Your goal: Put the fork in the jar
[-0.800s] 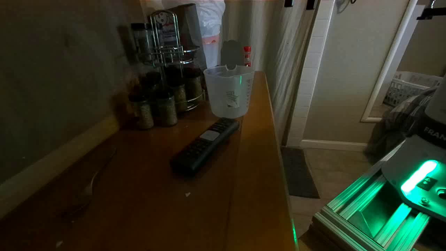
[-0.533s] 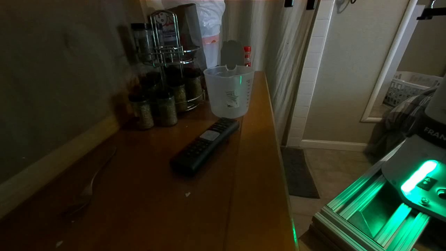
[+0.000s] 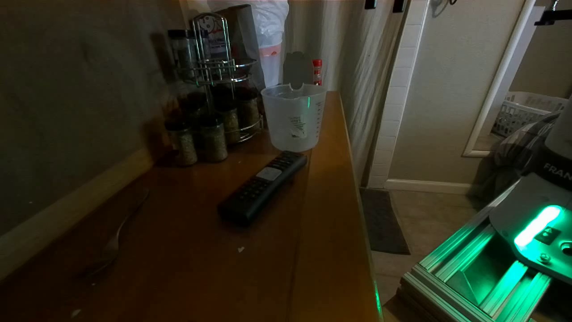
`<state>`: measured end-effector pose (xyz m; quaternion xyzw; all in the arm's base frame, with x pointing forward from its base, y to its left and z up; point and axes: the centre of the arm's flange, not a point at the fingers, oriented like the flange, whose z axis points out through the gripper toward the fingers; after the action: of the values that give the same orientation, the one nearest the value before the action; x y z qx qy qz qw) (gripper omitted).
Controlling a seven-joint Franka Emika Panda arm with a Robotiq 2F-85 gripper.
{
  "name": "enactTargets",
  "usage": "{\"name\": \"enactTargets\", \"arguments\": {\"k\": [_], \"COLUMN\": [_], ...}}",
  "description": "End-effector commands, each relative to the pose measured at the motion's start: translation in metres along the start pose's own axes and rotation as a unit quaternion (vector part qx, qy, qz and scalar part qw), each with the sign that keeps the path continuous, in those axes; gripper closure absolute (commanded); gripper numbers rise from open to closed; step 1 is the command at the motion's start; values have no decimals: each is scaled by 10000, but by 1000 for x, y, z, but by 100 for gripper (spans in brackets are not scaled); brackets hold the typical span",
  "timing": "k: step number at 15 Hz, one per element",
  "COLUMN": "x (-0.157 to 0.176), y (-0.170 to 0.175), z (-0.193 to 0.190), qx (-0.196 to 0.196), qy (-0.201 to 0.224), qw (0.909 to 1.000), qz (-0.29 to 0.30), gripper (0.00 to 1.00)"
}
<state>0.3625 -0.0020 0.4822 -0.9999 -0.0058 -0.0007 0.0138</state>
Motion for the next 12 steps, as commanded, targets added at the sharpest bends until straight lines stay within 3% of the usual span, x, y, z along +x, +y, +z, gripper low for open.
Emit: {"name": "enactTargets", "arguments": {"k": [1,4,7,12], "x": [0,9,7,-21], "y": [0,-43,-106,-215], "z": [0,-14,-39,-64], "qx": [0,131,192,355], "qy": [0,266,512,623], "qw": [10000,9981,9885,9572], "qz": [0,-533,-1413,-2805], "gripper": [0,0,0,0]}}
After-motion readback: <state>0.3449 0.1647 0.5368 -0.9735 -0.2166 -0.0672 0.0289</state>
